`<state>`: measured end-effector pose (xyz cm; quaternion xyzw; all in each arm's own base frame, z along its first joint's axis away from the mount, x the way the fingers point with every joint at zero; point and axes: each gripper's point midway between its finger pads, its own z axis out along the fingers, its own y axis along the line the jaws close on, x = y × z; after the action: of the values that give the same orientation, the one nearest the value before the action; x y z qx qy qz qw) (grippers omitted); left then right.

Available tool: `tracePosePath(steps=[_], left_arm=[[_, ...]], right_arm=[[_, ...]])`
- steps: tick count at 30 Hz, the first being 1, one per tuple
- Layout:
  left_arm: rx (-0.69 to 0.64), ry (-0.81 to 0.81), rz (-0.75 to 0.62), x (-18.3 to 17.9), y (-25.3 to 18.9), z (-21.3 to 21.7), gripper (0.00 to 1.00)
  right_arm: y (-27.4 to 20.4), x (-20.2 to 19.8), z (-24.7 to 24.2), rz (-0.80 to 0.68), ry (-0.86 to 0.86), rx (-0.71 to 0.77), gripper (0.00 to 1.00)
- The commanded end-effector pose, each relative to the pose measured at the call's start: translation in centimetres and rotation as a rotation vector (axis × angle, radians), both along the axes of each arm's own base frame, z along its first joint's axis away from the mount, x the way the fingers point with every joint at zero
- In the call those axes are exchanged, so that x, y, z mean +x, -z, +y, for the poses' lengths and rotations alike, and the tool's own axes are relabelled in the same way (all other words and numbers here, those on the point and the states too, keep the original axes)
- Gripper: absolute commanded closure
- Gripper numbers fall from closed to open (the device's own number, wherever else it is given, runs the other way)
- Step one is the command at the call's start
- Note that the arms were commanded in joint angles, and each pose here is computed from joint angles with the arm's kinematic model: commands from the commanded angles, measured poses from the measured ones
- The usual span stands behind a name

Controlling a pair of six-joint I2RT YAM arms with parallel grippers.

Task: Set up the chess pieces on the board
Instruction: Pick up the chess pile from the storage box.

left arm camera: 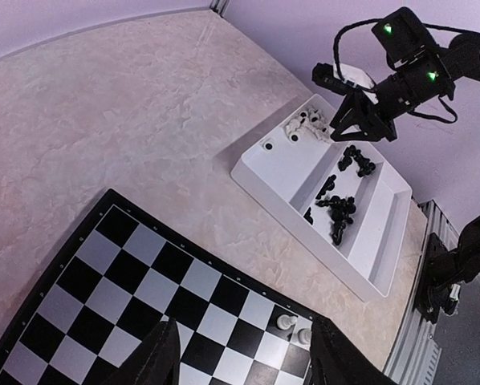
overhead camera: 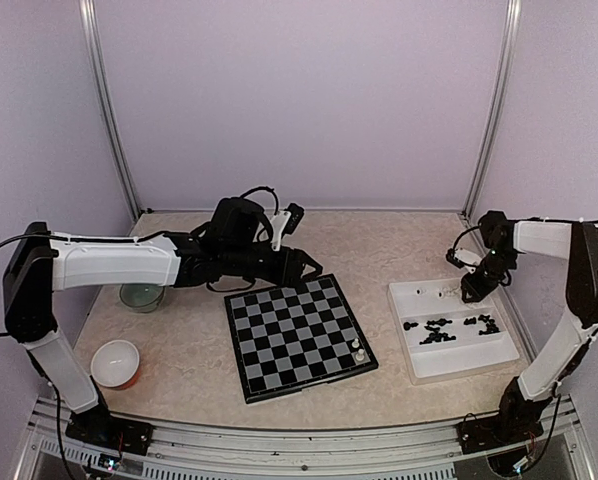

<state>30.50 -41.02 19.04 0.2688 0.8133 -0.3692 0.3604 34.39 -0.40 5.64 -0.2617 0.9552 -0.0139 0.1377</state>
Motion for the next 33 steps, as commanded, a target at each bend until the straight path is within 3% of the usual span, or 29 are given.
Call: tracePosePath(steps=[1, 18, 21, 33], left_arm=[[-0.016, 0.027, -0.028, 0.0, -1.2, -0.9, 0.44], [-0.018, 0.031, -0.028, 0.0, -1.0, -1.3, 0.44], [-0.017, 0.035, -0.028, 0.0, -1.0, -1.5, 0.44], [-0.064, 0.041, -0.030, 0.7, -1.7, -3.7, 0.44]], right_arm=[[1.5, -0.1, -1.1, 0.023, 0.041, -0.040, 0.74], [5.4, -0.2, -2.2, 0.104, 0.063, -0.075, 0.76], [5.8, -0.7, -1.7, 0.134, 0.053, -0.046, 0.81], [-2.4, 0.3, 4.9, -0.015, -0.067, 0.322, 0.91]])
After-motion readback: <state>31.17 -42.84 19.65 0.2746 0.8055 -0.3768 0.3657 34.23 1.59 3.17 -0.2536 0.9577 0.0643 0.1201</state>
